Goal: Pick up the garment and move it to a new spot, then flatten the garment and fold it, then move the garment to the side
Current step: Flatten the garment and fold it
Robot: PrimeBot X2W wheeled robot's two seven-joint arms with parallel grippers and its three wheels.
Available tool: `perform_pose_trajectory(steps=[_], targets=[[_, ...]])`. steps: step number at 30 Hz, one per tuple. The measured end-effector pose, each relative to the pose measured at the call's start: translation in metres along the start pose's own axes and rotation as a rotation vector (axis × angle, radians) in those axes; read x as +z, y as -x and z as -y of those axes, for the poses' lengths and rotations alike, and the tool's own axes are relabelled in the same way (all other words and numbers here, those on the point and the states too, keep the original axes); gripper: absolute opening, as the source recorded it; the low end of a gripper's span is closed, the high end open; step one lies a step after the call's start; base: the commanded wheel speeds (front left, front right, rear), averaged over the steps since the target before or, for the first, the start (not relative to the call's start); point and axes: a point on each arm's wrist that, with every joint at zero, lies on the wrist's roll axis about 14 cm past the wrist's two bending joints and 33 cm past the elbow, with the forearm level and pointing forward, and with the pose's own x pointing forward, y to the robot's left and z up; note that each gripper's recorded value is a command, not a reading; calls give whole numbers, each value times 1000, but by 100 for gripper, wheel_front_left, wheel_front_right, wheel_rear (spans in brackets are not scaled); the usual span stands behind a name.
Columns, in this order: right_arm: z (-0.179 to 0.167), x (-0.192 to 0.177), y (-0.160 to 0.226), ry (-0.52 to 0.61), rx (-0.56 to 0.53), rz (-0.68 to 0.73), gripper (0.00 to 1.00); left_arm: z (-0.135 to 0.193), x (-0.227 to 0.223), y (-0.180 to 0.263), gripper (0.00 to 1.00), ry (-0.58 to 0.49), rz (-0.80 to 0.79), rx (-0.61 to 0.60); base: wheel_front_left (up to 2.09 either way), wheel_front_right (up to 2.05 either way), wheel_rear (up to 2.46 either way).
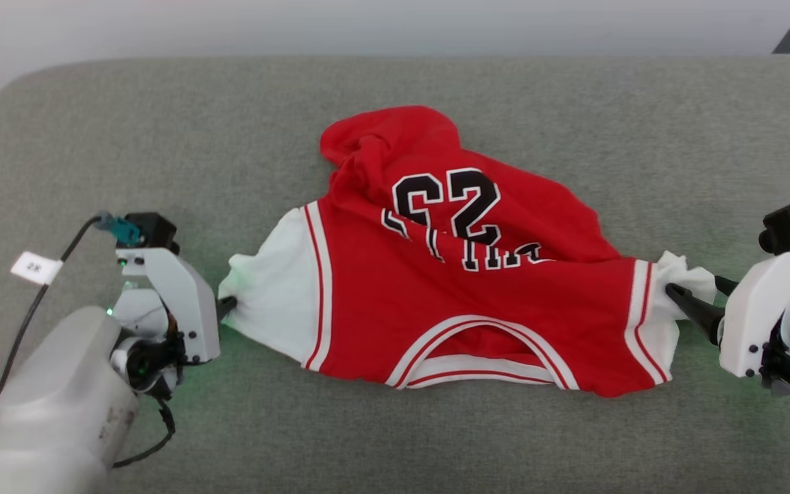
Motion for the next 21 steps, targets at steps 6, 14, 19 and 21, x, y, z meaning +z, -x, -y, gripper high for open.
perform_pose_trajectory(steps=[6, 14, 19, 21], targets=[[-4, -15, -23, -7, 20, -115, 100, 0, 1, -5, 0, 8, -3, -5, 0, 0, 0], [-10, -9, -36, -8, 49, -147, 0, -1, 2, -6, 0, 14, -10, -7, 0, 0, 0], [-21, 17, -28, -57, 102, -77, 0, 0, 17, 4, 0, -14, 5, -8, 0, 0, 0], [-26, 37, -20, -75, 131, -26, 0, 4, 32, 11, 0, -36, 34, -15, 0, 0, 0]])
